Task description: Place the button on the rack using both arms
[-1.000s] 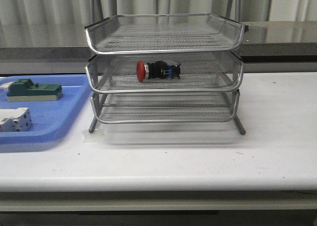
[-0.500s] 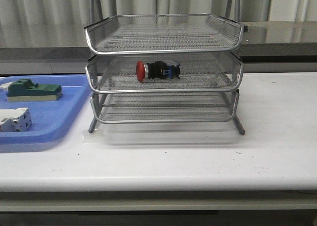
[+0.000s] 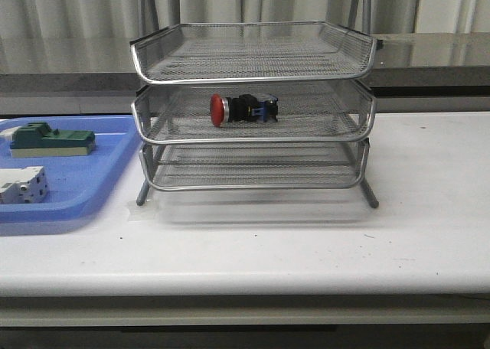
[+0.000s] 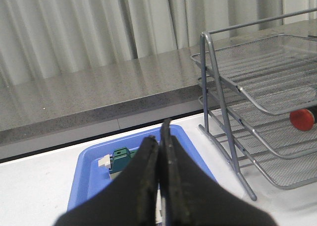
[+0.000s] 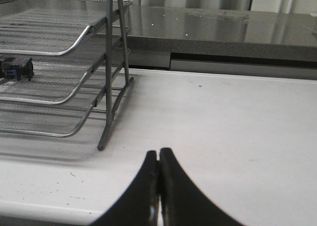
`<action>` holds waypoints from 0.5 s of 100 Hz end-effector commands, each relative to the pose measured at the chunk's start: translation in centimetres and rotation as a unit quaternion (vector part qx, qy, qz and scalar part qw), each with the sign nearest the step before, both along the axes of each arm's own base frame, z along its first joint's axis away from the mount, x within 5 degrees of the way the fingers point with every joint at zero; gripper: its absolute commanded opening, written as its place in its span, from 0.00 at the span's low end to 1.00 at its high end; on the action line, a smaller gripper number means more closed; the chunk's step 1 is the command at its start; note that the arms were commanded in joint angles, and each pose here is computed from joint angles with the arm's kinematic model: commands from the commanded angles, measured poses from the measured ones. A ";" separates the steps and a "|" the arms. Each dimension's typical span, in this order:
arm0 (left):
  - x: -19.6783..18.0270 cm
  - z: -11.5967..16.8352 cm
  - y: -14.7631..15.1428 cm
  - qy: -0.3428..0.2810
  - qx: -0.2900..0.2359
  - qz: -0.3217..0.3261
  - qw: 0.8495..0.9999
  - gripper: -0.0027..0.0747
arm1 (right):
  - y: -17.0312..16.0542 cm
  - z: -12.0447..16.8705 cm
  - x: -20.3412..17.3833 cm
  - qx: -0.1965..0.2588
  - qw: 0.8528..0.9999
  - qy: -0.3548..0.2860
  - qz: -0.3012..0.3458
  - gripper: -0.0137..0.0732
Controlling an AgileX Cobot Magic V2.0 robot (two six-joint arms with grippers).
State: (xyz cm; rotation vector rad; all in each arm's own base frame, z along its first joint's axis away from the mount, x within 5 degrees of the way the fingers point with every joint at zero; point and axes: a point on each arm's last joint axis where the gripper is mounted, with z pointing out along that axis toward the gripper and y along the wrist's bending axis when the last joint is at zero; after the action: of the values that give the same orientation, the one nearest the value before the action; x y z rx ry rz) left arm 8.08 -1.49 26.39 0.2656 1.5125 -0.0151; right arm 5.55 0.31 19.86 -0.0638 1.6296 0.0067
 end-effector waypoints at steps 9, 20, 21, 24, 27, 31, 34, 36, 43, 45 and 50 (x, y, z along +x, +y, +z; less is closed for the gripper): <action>0.0 1.7 0.2 -0.049 -0.018 0.007 0.999 0.01 | -0.2 1.0 -0.1 0.014 0.997 -0.069 -0.010 0.09; 0.0 1.7 0.2 -0.049 -0.018 0.007 0.999 0.01 | -0.2 1.0 -0.1 0.014 0.997 -0.068 -0.010 0.09; 0.0 1.7 0.2 -0.049 -0.018 0.007 0.999 0.01 | -0.2 1.0 -0.1 0.014 0.997 -0.068 -0.010 0.09; 0.0 1.7 0.2 -0.049 -0.018 0.007 0.999 0.01 | -0.2 1.0 -0.1 0.014 0.997 -0.068 -0.010 0.09; 0.0 1.7 0.2 -0.049 -0.018 0.007 0.999 0.01 | -0.2 1.0 -0.1 0.014 0.998 -0.067 -0.010 0.09; 0.0 1.7 0.2 -0.049 -0.018 0.007 0.999 0.01 | -0.2 1.0 -0.1 0.014 0.998 -0.067 -0.010 0.09; 0.0 1.7 0.2 -0.049 -0.018 0.007 0.999 0.01 | -0.2 1.0 -0.1 0.014 0.998 -0.067 -0.010 0.09; 0.0 1.7 0.2 -0.049 -0.018 0.007 0.999 0.01 | -0.2 1.0 -0.1 0.014 0.998 -0.067 -0.010 0.09; 0.0 1.7 0.2 -0.049 -0.018 0.007 0.999 0.01 | -0.2 1.0 -0.1 0.014 0.998 -0.067 -0.010 0.09; 0.0 1.7 0.2 -0.049 -0.018 0.007 0.999 0.01 | -0.2 1.0 -0.1 0.014 0.998 -0.067 -0.010 0.09; 0.0 1.7 0.2 -0.049 -0.018 0.007 0.999 0.01 | -0.2 1.0 -0.1 0.014 0.998 -0.067 -0.010 0.09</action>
State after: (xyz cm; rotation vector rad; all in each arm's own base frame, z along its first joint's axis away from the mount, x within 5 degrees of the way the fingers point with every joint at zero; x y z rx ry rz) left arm 8.08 -1.49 26.39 0.2656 1.5125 -0.0151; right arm 5.66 0.22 19.38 -0.0307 1.6192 0.0225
